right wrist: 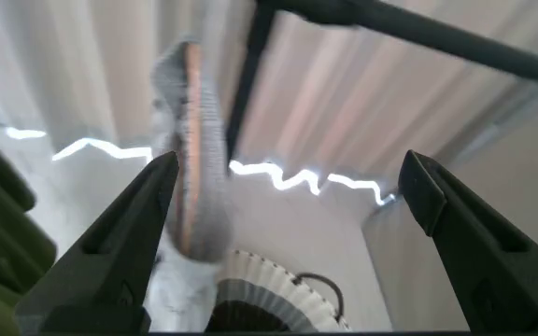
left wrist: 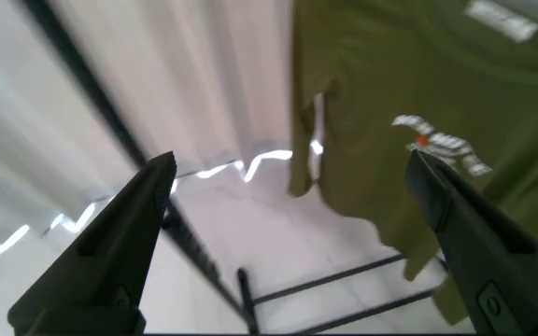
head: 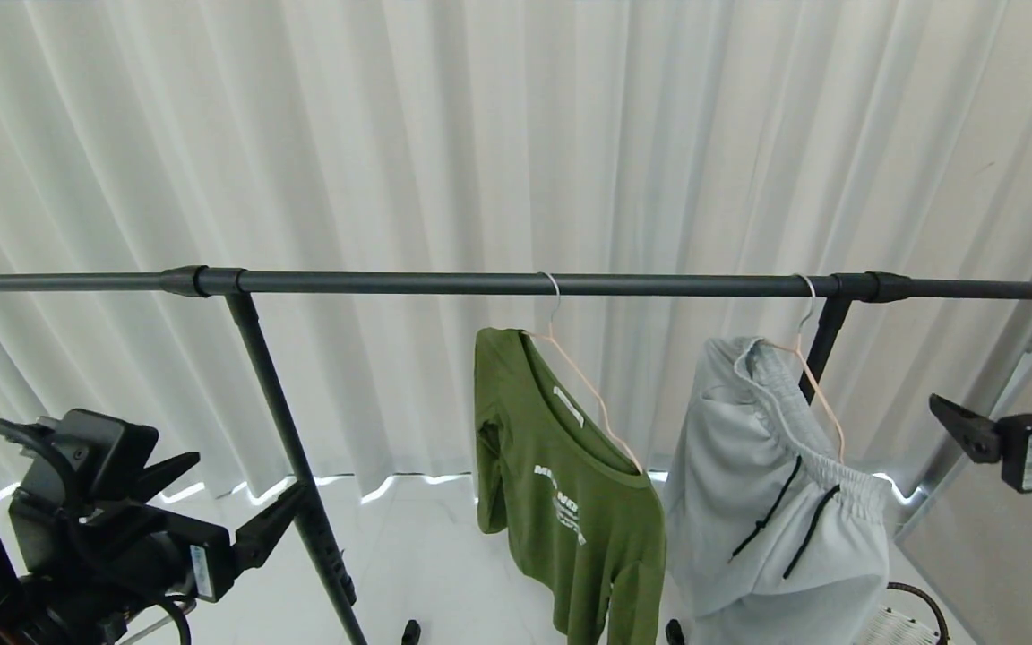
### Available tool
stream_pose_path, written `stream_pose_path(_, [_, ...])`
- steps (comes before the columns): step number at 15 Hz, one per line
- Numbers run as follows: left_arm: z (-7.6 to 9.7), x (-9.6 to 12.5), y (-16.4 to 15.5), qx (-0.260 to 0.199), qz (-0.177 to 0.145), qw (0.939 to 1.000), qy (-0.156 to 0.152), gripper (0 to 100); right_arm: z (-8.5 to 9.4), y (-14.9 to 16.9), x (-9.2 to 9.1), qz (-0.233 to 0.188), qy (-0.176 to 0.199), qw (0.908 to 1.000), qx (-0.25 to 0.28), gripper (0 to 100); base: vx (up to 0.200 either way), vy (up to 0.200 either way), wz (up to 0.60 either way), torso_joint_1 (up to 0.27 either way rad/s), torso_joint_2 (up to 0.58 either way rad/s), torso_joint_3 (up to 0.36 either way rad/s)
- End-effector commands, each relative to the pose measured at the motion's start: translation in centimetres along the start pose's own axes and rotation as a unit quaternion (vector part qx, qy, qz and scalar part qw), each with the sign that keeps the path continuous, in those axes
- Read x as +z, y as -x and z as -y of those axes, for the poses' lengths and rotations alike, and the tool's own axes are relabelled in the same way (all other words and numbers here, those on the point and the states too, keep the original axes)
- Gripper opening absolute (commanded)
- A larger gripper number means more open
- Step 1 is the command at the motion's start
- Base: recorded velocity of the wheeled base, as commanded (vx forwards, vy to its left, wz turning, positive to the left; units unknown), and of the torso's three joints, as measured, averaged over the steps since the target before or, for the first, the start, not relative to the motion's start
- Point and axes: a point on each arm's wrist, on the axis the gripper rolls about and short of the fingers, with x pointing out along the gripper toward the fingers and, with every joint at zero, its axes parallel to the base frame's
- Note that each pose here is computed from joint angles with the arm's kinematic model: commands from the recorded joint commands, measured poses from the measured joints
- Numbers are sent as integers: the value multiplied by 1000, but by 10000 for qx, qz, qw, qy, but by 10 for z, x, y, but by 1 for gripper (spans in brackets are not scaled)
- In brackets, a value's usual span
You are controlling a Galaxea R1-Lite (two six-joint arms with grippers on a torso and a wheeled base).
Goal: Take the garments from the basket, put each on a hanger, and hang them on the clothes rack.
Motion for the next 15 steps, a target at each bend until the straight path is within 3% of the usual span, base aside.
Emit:
stream_pose_path(1, [-4, -3, 16, 581, -11, 9983, 16, 100, 11, 29, -23, 42, -192, 9997, -140, 100, 0, 0, 0, 0, 0, 0])
stream_pose_path(3, [-7, -9, 29, 1405, -379, 9894, -8, 100, 15, 46, -44, 14, -308, 9993, -189, 100, 0, 0, 0, 0, 0, 0])
stream_pose_path(8, [-7, -30, 80, 1620, -755, 9838, 172, 100, 30, 98, -89, -348, -352, 9965, -680, 100, 0, 0, 0, 0, 0, 0])
stream_pose_path(12, [-12, -34, 112, 2313, -1009, 9662, 526, 100, 35, 148, -118, -610, -344, 9935, -897, 100, 0, 0, 0, 0, 0, 0])
stream_pose_path(15, [-11, -43, 118, 2576, -1010, 9575, 811, 100, 34, 167, -131, -782, -350, 9906, -1063, 100, 0, 0, 0, 0, 0, 0])
